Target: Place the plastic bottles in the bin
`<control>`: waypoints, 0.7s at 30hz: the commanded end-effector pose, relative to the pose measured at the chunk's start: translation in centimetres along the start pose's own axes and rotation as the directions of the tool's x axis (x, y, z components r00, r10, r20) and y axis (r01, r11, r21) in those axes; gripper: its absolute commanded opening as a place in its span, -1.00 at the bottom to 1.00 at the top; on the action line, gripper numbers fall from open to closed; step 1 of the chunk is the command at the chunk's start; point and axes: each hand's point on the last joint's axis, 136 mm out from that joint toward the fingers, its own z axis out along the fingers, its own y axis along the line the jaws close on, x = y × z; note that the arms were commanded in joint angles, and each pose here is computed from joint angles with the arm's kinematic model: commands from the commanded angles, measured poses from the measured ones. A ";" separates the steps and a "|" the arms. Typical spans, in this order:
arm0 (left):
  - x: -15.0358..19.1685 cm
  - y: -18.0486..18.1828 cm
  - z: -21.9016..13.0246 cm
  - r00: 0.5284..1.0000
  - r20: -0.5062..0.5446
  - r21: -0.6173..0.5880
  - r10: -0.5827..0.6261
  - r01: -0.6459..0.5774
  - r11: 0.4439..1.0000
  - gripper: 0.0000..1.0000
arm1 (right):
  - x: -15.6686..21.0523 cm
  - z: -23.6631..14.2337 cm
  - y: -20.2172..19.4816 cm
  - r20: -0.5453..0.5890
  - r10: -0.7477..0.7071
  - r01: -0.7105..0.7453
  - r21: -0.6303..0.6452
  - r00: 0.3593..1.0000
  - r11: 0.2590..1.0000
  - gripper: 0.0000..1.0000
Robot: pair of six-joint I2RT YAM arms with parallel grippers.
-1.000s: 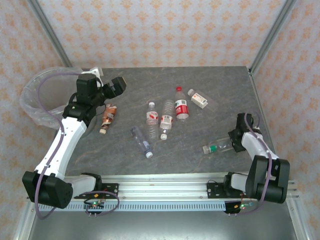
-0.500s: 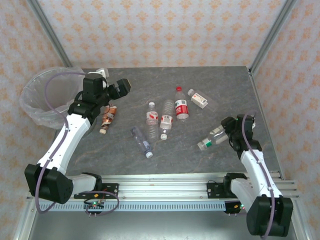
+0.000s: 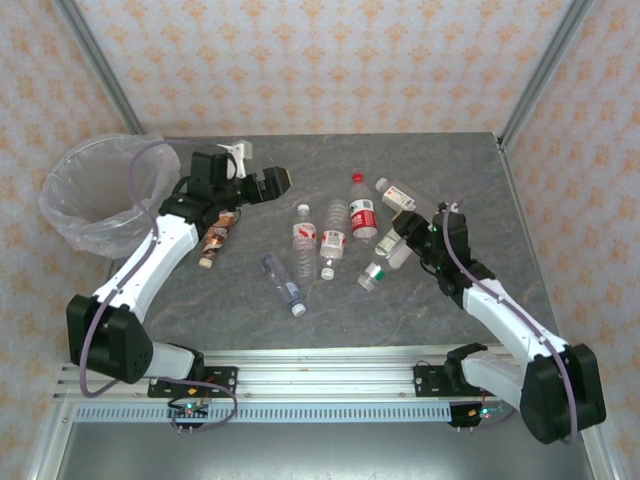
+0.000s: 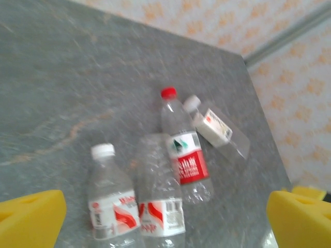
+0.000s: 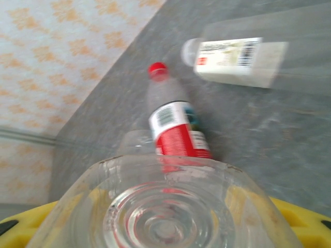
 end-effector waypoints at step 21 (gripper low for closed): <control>11.3 -12.0 1.5 0.832 -0.184 0.530 0.523 -0.364 0.766 0.78 | -0.7 1.0 16.2 -0.018 -0.084 0.068 -0.421 0.996 0.904 -0.39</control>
